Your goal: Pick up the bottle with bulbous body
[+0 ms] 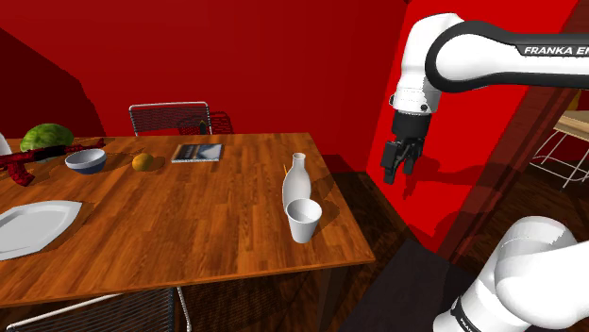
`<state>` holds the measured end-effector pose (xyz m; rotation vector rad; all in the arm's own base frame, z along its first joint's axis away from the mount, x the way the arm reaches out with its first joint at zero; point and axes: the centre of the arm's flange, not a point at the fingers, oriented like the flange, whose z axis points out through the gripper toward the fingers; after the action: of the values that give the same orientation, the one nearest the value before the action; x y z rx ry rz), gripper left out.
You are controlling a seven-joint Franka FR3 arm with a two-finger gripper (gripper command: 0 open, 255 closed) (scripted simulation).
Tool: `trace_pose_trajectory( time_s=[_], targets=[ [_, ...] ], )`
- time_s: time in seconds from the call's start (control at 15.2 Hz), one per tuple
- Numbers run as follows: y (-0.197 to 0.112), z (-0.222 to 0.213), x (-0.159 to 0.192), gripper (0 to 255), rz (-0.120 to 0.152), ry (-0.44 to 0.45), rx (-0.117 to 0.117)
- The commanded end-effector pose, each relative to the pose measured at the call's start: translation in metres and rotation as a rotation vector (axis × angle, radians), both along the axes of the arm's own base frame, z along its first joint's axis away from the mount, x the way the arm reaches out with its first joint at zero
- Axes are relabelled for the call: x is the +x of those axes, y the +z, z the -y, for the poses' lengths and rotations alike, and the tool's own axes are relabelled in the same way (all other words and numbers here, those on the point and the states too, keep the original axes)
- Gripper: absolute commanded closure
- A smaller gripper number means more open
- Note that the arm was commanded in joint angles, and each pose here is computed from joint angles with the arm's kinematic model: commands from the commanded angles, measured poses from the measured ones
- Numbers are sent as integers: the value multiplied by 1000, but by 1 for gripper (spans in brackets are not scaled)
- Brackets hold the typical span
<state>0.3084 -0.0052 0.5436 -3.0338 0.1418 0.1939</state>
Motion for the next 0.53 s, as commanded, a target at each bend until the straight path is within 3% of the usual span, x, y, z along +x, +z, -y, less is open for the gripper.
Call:
trace_pose_trajectory(
  time_s=[0.0,0.46],
  targets=[
    [0,0,0,0,0,0,0],
    [-17,-9,88,0,14,6,-33]
  ],
)
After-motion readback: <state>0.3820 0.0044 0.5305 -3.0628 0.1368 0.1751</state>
